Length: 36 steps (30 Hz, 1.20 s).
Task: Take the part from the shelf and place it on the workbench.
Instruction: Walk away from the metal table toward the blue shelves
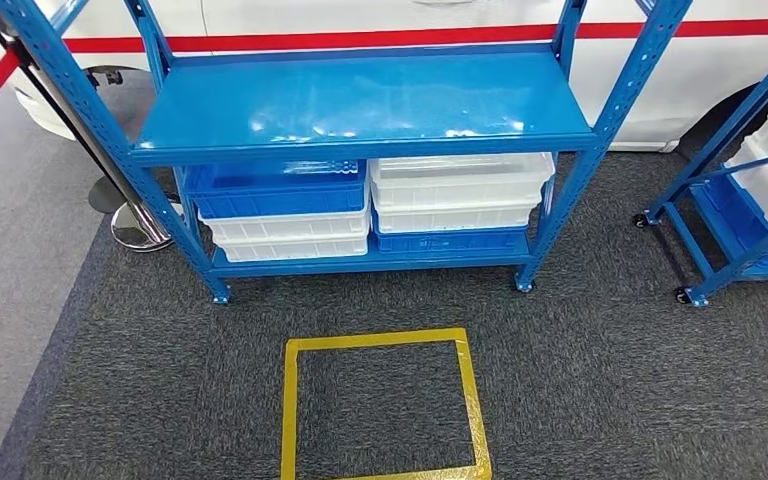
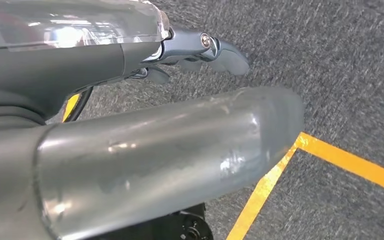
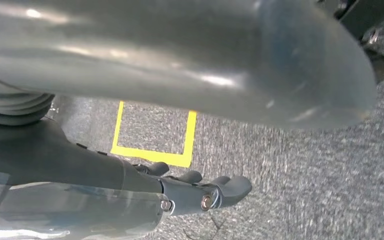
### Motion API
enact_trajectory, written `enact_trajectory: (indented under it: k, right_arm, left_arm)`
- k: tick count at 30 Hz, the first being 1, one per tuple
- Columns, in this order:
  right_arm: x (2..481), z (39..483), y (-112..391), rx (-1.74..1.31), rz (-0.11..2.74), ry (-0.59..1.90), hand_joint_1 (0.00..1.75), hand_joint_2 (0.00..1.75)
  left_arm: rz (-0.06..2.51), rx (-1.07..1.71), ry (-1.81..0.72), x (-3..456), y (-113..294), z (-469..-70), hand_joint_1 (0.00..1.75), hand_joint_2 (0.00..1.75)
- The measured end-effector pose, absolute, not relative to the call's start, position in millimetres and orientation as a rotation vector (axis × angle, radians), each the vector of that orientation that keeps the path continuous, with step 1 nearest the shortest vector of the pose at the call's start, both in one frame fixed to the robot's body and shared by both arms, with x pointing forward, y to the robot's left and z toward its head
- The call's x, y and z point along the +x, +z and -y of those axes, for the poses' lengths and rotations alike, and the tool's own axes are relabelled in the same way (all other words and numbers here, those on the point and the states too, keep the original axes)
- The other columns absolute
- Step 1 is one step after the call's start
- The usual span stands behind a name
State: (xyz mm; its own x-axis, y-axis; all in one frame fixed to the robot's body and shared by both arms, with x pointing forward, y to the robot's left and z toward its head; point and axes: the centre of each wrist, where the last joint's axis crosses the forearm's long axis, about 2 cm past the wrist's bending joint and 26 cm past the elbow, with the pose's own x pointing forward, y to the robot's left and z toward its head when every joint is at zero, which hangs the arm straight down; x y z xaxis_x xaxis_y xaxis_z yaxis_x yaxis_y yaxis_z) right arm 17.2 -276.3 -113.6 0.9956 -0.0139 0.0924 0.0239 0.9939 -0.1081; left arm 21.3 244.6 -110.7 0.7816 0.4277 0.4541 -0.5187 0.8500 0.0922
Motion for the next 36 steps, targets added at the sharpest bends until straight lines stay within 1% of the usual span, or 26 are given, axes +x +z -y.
enact_trajectory:
  k: [14, 22, 31, 36]
  right_arm:
    - [14, 269, -114, -0.097, 0.083, -0.021, 0.00, 0.00]
    - [14, 279, -114, -0.116, 0.086, -0.025, 0.00, 0.00]
    - [17, 279, -114, -0.113, 0.093, -0.019, 0.00, 0.00]
    - [17, 273, -114, -0.102, 0.093, -0.019, 0.00, 0.00]
  left_arm:
    - [0.439, 0.209, 0.515, 23, -110, -241, 0.00, 0.00]
    - [0.438, 0.207, 0.514, 22, -110, -241, 0.00, 0.00]
    - [0.433, 0.217, 0.500, 20, -111, -244, 0.00, 0.00]
    - [0.434, 0.223, 0.494, 23, -110, -244, 0.00, 0.00]
